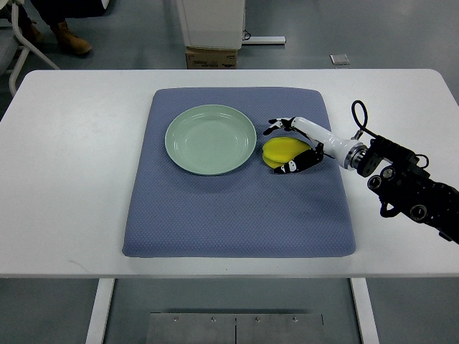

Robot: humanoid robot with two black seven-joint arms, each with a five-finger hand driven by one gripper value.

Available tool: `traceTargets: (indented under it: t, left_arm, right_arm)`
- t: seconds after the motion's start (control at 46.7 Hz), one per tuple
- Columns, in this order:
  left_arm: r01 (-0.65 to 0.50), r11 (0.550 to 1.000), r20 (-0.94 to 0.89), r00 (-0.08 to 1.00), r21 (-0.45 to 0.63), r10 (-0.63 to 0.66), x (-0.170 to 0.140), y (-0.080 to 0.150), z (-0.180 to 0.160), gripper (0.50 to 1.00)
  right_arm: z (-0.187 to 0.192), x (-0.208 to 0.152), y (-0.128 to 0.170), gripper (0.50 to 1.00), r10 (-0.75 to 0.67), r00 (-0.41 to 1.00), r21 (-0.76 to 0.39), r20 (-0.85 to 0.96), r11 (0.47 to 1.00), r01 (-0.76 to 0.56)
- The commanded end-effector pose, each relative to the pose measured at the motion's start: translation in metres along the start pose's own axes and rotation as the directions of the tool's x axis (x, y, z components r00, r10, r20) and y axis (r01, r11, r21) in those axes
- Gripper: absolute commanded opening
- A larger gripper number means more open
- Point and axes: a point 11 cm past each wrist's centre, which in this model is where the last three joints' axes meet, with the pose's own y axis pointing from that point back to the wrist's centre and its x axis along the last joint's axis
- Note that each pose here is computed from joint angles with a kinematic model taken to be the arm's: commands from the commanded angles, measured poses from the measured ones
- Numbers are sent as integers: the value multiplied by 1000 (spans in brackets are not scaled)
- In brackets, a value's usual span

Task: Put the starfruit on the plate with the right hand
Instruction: 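Close the right hand fingers around the yellow starfruit, then lift the starfruit with the right hand and carry it over the plate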

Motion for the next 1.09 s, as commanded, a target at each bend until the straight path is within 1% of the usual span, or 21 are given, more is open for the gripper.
traceTargets:
  t: [0.0,0.064,0.107,0.15,0.171,0.493,0.664,0.985,1.071]
  left_arm:
    - [-1,1000,-1,1000,0,1,0,0,0,1000]
    - [-1,1000,-1,1000,0,1,0,0,0,1000]
    - [-1,1000,-1,1000,0,1,0,0,0,1000]
    - [0,1000,0,1000,0,0,0,0,0,1000]
    - [0,1000,0,1000,0,0,0,0,0,1000]
    - [0,1000,0,1000,0,0,0,0,0,1000]
    - [-1,1000,-1,1000,0,1,0,0,0,1000]
    - [0,1000,0,1000,0,0,0,0,0,1000]
    - [0,1000,0,1000,0,0,0,0,0,1000]
  right_arm:
    - [1,-1,0,745,-3,1000,-1,1,1000,3]
    - [1,-1,0,678,-3,1000,-1,1,1000,3]
    - [1,-1,0,613,-3,1000,-1,1,1000,3]
    - [1,-1,0,529,-3,1000,-1,1,1000,3]
    - [0,0,0,500,-1,1000,-1,2,1000,1]
    - [-1,2,0,500,11,1000,4,12,1000,-11]
    - [-6,15,0,500,41,999,13,18,999,-42]
    - [-35,43,-13,500,94,995,50,26,994,-95]
    - [-50,43,-23,500,98,994,71,46,992,-101]
